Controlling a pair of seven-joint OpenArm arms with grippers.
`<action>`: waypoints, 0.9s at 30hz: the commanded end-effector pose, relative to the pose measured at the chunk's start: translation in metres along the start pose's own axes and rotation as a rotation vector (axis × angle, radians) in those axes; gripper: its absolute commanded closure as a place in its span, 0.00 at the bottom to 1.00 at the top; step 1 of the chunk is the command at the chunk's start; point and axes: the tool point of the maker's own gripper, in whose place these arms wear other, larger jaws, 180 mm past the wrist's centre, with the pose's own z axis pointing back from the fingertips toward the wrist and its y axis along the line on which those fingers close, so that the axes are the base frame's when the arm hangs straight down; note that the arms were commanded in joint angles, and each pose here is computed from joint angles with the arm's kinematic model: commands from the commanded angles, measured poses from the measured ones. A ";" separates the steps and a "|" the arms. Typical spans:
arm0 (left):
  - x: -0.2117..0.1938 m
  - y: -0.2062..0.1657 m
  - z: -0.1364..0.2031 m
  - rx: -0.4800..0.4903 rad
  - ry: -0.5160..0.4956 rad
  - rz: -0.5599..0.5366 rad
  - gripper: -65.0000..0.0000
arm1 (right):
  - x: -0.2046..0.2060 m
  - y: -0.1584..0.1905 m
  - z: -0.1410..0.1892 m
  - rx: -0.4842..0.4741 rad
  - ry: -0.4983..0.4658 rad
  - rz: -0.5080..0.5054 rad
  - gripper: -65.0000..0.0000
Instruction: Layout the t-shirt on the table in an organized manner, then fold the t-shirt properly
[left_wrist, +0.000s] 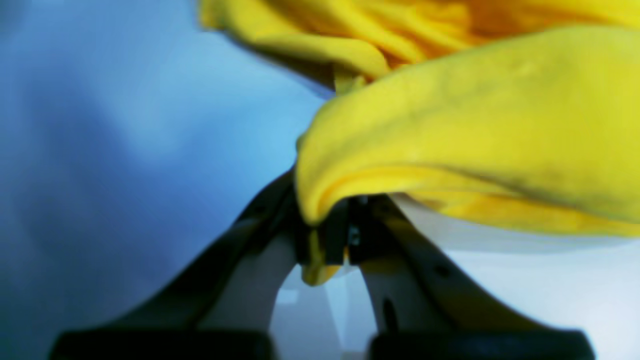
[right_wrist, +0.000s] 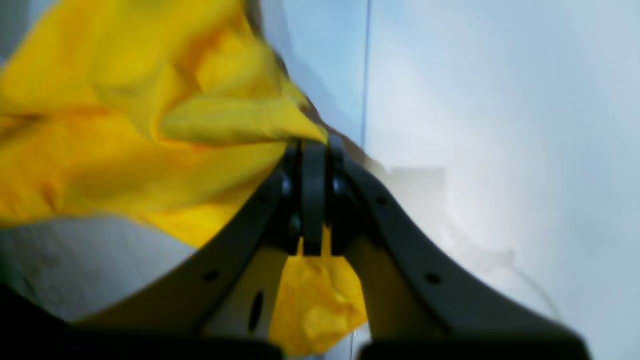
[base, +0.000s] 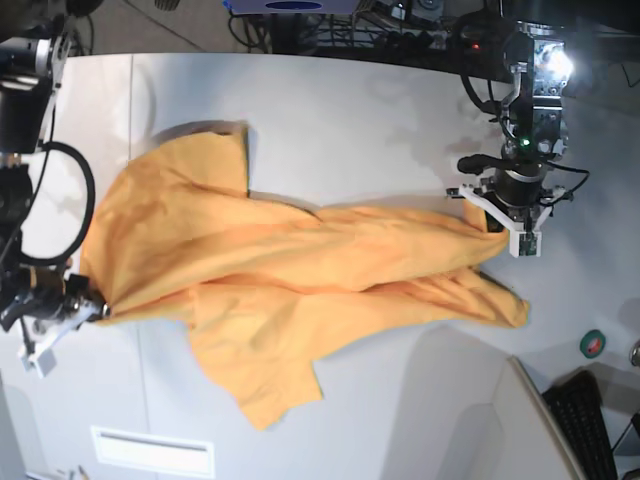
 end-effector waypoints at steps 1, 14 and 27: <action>0.015 0.000 0.001 -0.005 -0.047 -0.012 1.00 | 0.028 -0.001 0.002 0.002 -0.053 0.001 1.00; 0.012 -0.005 0.004 -0.016 0.045 -0.010 1.00 | 0.049 -0.033 -0.060 -0.057 -0.017 -0.101 0.50; 0.009 -0.013 0.006 -0.028 0.096 0.007 1.00 | -0.075 -0.001 0.033 -0.042 -0.128 -0.241 0.42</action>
